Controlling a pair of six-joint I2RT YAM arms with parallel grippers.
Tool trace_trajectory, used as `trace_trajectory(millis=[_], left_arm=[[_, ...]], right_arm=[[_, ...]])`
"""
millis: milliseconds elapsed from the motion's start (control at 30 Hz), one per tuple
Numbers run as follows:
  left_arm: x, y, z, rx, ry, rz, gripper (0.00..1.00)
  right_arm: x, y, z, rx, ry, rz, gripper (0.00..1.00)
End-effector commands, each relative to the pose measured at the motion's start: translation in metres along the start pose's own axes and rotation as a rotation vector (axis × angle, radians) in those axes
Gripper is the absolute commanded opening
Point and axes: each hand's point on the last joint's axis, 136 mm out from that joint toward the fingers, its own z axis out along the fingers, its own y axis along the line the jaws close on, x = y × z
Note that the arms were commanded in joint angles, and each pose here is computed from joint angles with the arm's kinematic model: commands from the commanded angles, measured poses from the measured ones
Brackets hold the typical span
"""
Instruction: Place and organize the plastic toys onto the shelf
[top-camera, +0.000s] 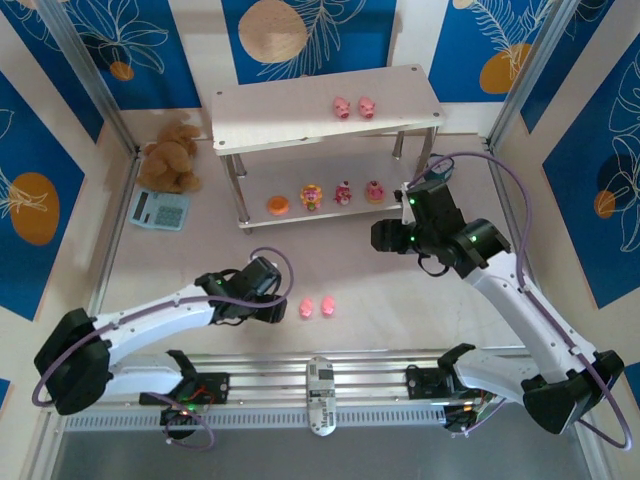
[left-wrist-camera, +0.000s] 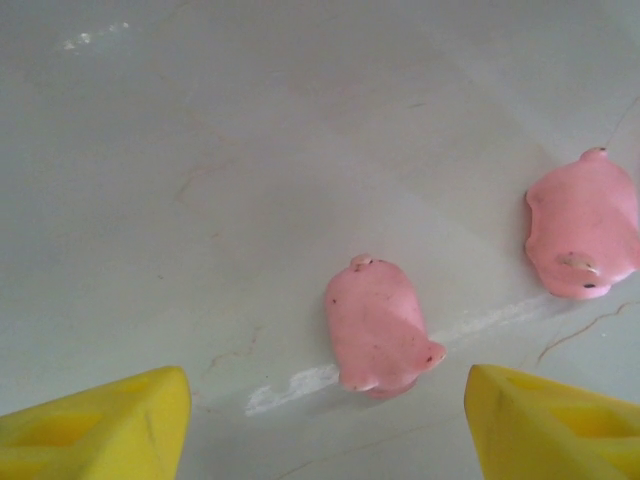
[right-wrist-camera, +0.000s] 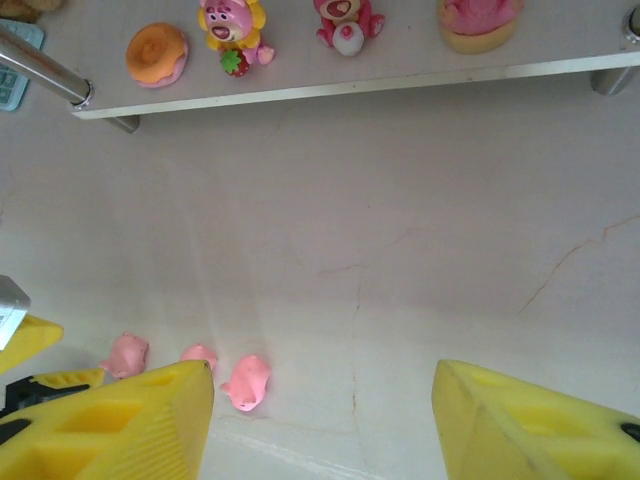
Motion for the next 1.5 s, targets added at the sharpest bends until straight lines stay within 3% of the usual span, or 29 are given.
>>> trace_trajectory(millis=[0,400,600,1200,1467], left_arm=[[0.002,-0.003,0.01,-0.011,0.007,-0.024,0.71],[0.011,-0.008,0.039,-0.04,0.109,-0.006,0.58],[0.009,-0.009,0.039,-0.053,0.125,0.012,0.45],[0.009,-0.005,0.025,-0.078,0.145,0.017,0.51],[0.009,-0.007,0.03,-0.067,0.145,0.018,0.44]], right_arm=[[-0.001,0.004,0.006,-0.016,-0.002,0.01,0.61],[-0.009,-0.008,0.007,-0.008,-0.028,0.023,0.61],[-0.009,-0.011,0.011,-0.013,-0.026,0.031,0.61],[-0.009,-0.016,0.015,-0.023,-0.022,0.043,0.61],[-0.008,-0.02,0.013,-0.015,-0.026,0.05,0.61]])
